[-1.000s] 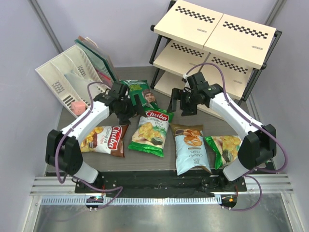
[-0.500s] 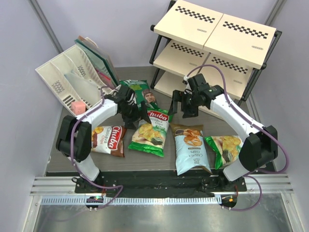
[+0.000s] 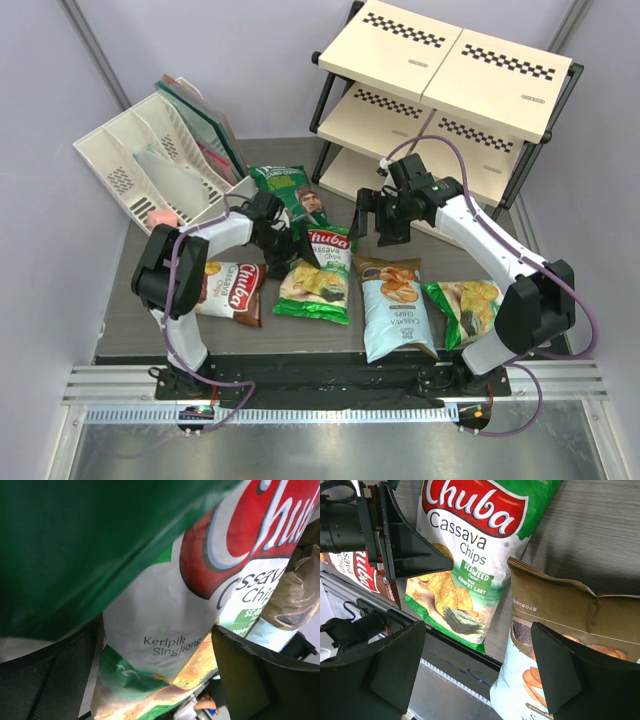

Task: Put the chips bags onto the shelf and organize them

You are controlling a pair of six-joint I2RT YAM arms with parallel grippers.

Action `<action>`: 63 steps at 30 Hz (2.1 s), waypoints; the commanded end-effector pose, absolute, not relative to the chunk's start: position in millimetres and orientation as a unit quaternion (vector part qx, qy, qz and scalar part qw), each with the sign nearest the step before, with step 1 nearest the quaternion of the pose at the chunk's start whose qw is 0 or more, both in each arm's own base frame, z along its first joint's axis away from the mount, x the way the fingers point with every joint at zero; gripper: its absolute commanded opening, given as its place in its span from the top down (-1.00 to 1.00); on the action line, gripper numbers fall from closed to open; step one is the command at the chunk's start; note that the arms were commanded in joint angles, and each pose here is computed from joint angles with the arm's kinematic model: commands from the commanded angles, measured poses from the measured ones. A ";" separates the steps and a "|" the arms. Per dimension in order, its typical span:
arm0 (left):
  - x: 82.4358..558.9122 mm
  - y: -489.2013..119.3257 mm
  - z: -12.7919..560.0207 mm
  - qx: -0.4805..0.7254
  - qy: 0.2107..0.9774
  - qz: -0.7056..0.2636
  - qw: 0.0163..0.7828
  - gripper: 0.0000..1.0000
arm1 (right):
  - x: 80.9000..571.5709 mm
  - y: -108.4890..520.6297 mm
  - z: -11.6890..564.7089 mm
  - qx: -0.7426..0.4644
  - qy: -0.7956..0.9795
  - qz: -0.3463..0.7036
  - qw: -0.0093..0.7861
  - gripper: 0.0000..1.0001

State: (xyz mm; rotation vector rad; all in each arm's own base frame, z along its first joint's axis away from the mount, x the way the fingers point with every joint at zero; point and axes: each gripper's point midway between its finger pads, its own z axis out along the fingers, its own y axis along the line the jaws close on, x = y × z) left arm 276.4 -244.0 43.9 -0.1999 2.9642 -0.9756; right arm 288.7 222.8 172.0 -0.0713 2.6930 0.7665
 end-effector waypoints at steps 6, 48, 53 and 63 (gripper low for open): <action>277.9 -252.3 54.7 -0.033 0.940 -0.340 0.022 0.28 | 291.5 227.8 179.6 -0.040 0.941 0.281 0.182 -0.83; 394.1 -233.5 320.4 -0.205 0.775 -0.477 0.360 1.00 | 352.4 214.2 310.0 0.110 0.870 0.379 0.295 -0.82; 417.4 -220.2 345.0 -0.256 0.749 -0.455 0.408 1.00 | 367.4 257.8 315.2 0.091 0.866 0.411 0.272 -0.89; 423.5 -193.6 361.2 -0.302 0.717 -0.419 0.469 1.00 | 373.8 307.6 310.6 0.094 0.867 0.444 0.206 -0.90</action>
